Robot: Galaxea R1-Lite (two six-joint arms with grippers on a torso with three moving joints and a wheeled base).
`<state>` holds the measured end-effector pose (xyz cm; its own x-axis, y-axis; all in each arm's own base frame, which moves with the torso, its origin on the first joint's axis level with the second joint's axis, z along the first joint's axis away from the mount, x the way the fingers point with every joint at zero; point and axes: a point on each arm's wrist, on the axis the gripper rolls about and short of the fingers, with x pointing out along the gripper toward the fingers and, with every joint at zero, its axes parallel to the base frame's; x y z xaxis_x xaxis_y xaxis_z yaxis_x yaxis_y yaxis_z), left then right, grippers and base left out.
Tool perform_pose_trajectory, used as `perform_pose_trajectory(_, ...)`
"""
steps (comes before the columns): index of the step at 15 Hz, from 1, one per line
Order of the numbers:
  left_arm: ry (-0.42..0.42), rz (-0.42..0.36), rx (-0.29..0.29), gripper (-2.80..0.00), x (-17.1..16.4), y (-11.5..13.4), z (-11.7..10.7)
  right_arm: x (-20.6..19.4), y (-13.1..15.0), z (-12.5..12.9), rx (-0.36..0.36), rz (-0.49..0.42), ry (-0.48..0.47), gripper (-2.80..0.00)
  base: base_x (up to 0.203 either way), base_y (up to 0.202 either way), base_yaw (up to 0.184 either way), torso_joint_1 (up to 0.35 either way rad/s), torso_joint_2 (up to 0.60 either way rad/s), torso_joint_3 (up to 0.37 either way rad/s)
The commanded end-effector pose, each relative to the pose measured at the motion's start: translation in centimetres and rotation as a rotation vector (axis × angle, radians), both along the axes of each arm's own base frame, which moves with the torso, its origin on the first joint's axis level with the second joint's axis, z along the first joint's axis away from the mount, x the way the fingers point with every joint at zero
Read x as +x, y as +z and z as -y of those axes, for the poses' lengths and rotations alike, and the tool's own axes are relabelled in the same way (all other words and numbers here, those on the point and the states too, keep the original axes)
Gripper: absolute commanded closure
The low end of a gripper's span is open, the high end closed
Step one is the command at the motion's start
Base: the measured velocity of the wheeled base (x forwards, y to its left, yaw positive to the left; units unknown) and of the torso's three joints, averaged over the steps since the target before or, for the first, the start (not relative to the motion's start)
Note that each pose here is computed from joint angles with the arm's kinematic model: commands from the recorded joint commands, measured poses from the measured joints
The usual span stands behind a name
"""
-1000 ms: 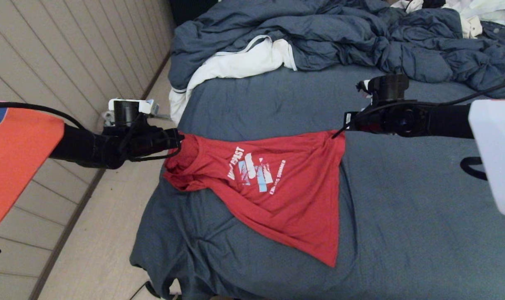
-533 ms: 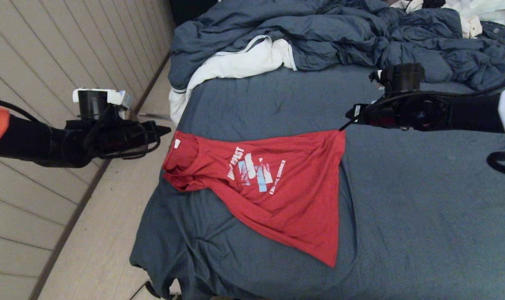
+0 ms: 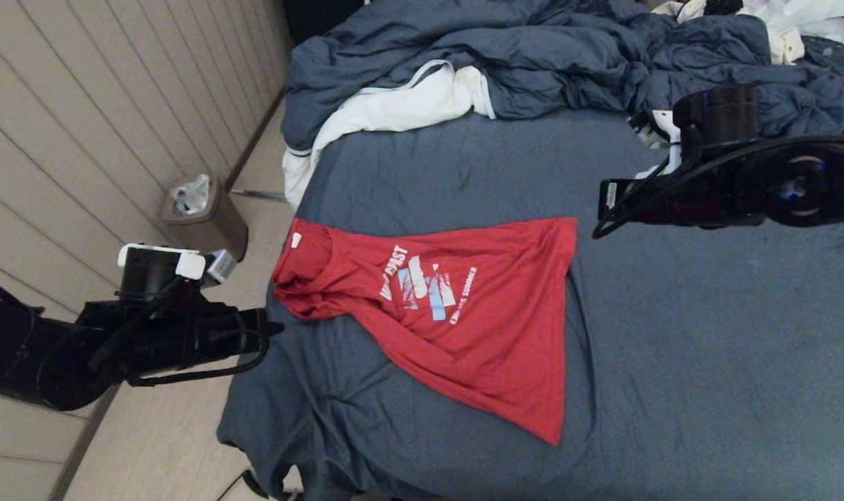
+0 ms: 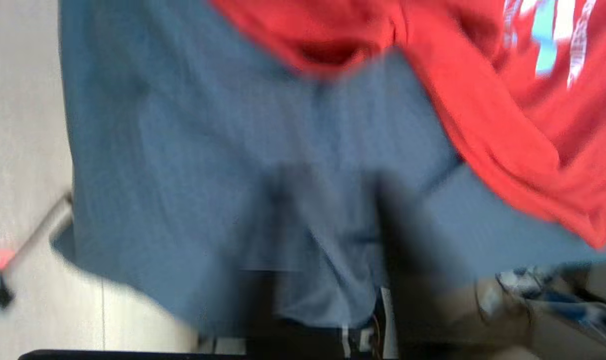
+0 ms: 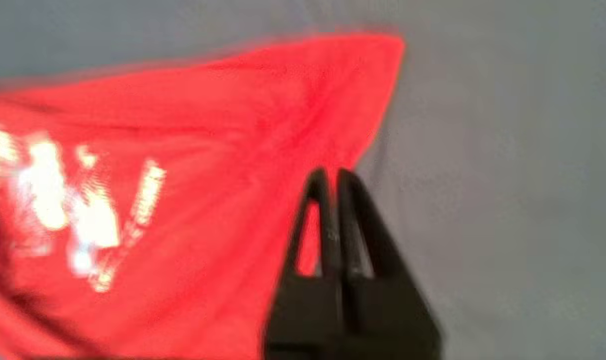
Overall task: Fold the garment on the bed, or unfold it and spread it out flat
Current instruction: Unford the red T-shirt
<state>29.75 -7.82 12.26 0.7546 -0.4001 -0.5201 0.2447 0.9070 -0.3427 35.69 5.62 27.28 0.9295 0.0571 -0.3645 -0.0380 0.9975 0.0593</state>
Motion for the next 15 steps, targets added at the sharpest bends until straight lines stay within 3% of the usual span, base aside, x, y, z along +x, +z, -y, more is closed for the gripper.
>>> perform_pose_trajectory(1,-0.028,0.093,0.028,0.00,2.2,-1.8,0.1,-0.6,0.8,-0.1,0.009,0.019,0.018,0.00,0.000,0.000,0.000,0.000,0.00,0.000)
perform_pose_trajectory(3,-0.128,0.154,0.139,0.00,2.8,-3.6,0.8,-0.7,0.8,-0.1,0.011,0.020,0.021,0.00,0.000,0.000,0.000,0.000,0.00,0.000)
perform_pose_trajectory(7,-0.202,0.171,0.167,0.00,2.9,-5.0,2.8,-0.6,0.8,-0.1,0.014,0.017,0.029,0.00,0.000,0.000,0.000,0.000,0.00,0.000)
perform_pose_trajectory(11,-0.180,0.193,0.176,0.00,2.2,-4.8,2.6,-0.4,0.6,-0.2,0.011,0.012,0.034,0.00,0.000,0.000,0.000,0.000,0.00,0.000)
perform_pose_trajectory(12,-0.168,0.207,0.183,-2.80,2.1,-5.1,2.7,-0.4,0.6,-0.5,0.011,0.013,0.041,0.00,0.000,0.000,0.000,0.000,0.00,0.000)
perform_pose_trajectory(15,-0.142,0.246,0.194,-2.80,2.9,-6.2,3.2,-0.4,0.5,-0.6,0.011,0.013,0.046,0.00,0.000,0.000,0.000,0.000,0.00,0.000)
